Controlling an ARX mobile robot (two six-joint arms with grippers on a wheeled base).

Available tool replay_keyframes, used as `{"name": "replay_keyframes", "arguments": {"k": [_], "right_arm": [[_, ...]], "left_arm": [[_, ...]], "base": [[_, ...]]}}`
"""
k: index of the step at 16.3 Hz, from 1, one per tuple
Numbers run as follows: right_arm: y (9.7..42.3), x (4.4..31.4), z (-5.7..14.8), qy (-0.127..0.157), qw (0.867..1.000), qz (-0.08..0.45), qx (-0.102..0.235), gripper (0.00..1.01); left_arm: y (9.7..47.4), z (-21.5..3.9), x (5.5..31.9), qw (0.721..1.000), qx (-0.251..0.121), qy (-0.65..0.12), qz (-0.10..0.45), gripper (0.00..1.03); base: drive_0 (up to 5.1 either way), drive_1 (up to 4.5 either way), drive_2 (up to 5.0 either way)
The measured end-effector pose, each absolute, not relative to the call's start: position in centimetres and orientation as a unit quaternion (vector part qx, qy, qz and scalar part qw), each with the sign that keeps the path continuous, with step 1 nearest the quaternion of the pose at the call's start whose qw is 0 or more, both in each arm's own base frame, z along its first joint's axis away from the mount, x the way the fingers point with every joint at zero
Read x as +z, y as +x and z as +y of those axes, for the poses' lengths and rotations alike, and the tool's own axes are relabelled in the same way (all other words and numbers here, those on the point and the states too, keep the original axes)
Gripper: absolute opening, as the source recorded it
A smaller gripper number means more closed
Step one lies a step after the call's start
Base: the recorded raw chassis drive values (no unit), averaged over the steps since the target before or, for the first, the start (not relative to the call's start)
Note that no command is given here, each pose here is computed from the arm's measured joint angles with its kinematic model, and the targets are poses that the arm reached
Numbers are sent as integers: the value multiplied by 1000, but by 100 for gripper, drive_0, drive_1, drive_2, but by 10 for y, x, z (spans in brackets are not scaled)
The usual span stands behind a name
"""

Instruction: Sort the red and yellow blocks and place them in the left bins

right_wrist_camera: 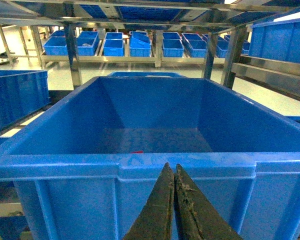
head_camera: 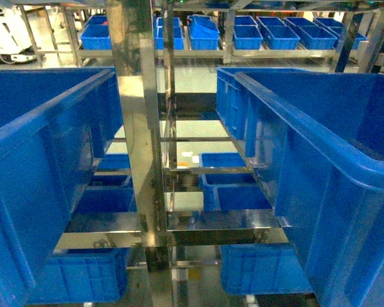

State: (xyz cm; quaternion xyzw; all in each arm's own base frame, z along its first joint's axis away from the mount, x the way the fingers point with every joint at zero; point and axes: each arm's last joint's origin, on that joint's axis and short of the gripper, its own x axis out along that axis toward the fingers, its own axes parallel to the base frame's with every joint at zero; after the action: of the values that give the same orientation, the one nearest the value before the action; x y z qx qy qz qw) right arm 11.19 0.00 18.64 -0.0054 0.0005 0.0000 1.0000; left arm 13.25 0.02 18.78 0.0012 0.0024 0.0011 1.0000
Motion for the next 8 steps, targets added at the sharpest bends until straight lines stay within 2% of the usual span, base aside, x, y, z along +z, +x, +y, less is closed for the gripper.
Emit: {"name": "replay_keyframes", "arguments": {"k": [4,5,7,8], "right_arm": [[108,178,0,-5,1000,3,0,2],[101,173,0,-5,1000,18,1,2],[96,172,0,-5,1000,-13,0,2],[97,166,0,-5,1000,6,-1,2]], "left_arm": [[123,0,179,1000,1,1,2,2],[121,0,178,1000,1,1,1,2],[118,0,174,1000,1,1,-6,2],[116,0,171,1000,2,1,-4,2]], "base": [[0,0,0],[0,0,0],[0,0,0],[0,0,0]]}}
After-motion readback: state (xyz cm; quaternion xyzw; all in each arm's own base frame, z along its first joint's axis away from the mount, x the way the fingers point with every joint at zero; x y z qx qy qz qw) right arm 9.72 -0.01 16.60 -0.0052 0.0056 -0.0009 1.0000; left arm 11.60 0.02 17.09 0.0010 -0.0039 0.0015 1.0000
